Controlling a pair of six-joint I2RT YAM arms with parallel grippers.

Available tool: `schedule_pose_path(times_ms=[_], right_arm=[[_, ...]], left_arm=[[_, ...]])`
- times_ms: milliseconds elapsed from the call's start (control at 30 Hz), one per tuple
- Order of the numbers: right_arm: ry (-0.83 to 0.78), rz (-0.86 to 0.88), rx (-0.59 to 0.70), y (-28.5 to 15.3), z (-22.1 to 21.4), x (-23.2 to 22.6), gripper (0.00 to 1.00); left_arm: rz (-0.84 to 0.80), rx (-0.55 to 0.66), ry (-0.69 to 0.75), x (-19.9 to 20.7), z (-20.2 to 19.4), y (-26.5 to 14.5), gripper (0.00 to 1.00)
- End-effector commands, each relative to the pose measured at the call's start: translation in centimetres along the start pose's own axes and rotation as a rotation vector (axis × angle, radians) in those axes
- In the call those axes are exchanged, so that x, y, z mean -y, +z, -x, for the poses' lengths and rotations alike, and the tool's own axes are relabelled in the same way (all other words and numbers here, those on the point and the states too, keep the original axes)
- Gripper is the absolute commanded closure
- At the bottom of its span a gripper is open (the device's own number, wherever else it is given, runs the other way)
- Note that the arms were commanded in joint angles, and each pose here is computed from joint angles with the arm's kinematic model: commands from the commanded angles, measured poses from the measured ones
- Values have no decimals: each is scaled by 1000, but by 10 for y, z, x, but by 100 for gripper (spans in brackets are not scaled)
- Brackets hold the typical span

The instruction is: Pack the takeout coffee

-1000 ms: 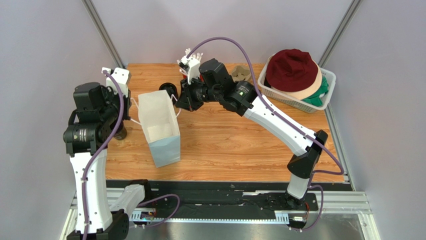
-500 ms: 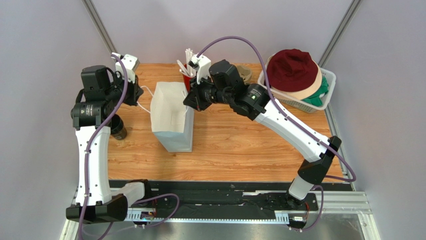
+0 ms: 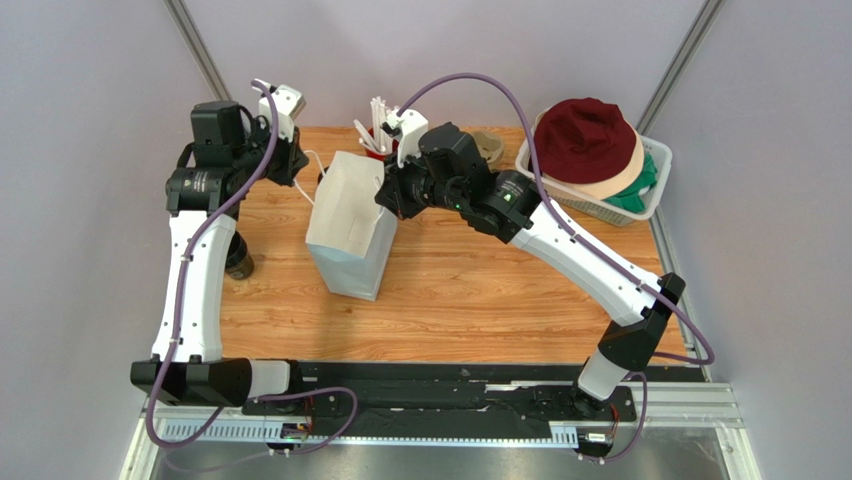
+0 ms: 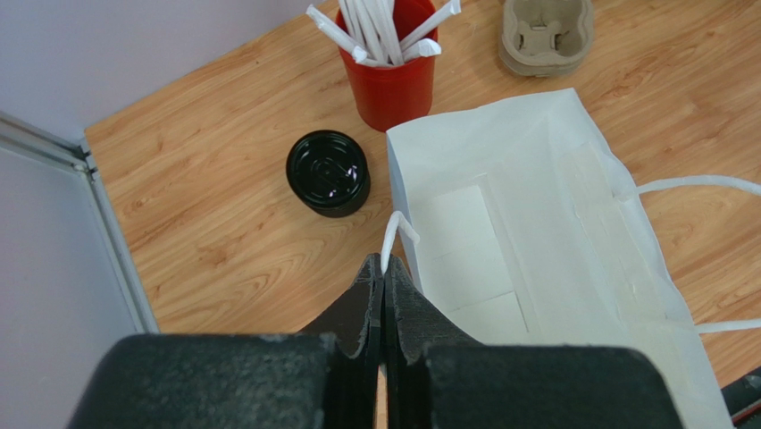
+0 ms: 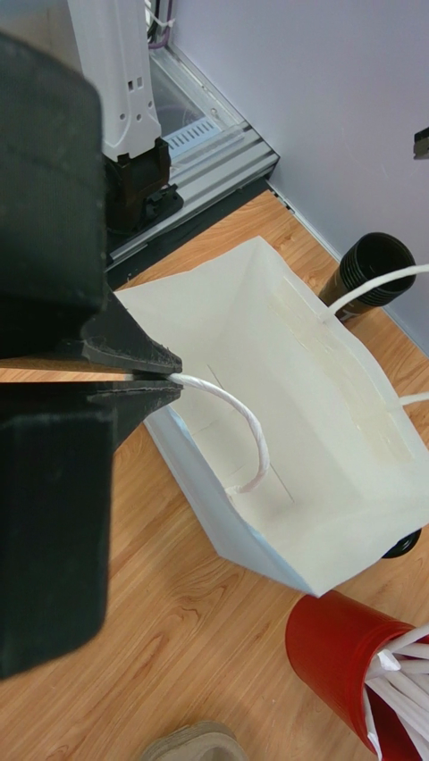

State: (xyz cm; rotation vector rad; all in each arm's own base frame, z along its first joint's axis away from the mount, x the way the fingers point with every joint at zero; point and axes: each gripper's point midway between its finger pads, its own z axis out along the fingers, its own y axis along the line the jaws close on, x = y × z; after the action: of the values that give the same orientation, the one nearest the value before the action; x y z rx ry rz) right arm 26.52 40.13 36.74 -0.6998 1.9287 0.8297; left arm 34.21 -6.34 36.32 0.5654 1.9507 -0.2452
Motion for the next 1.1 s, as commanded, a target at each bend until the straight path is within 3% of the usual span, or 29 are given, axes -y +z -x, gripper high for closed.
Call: schedule_pose_path(times_ms=[0, 33, 100, 133, 167, 267, 367, 600, 767, 867, 1067], right_arm=[[-20, -11, 42, 5, 8, 0, 92], [-26, -8, 41, 4, 8, 0, 89], [-37, -6, 42, 3, 8, 0, 74], [-45, -5, 43, 1, 9, 0, 66], [-65, -6, 50, -2, 11, 1, 51], [-117, -17, 66, -14, 17, 3, 29], [-167, -42, 95, -36, 28, 16, 13], [-220, -190, 166, -95, 60, 92, 9], [-303, -358, 154, -103, 75, 182, 5], [-366, -419, 86, -82, 70, 235, 5], [-407, -471, -62, -17, 41, 332, 5]], left_arm=[[1, 62, 77, -1, 25, 5, 100], [0, 53, 76, -2, 23, 9, 100], [-2, 57, 82, -2, 22, 10, 100], [1, 53, 83, -2, 19, 11, 100], [4, 53, 86, -2, 18, 12, 98], [14, 64, 99, -3, 16, 10, 83], [21, 75, 103, -2, 16, 7, 66], [10, 140, 115, 10, 20, -10, 26], [-21, 174, 128, 23, 21, -23, 10], [-29, 172, 144, 29, 17, -33, 4], [6, 108, 169, 33, -9, -51, 3]])
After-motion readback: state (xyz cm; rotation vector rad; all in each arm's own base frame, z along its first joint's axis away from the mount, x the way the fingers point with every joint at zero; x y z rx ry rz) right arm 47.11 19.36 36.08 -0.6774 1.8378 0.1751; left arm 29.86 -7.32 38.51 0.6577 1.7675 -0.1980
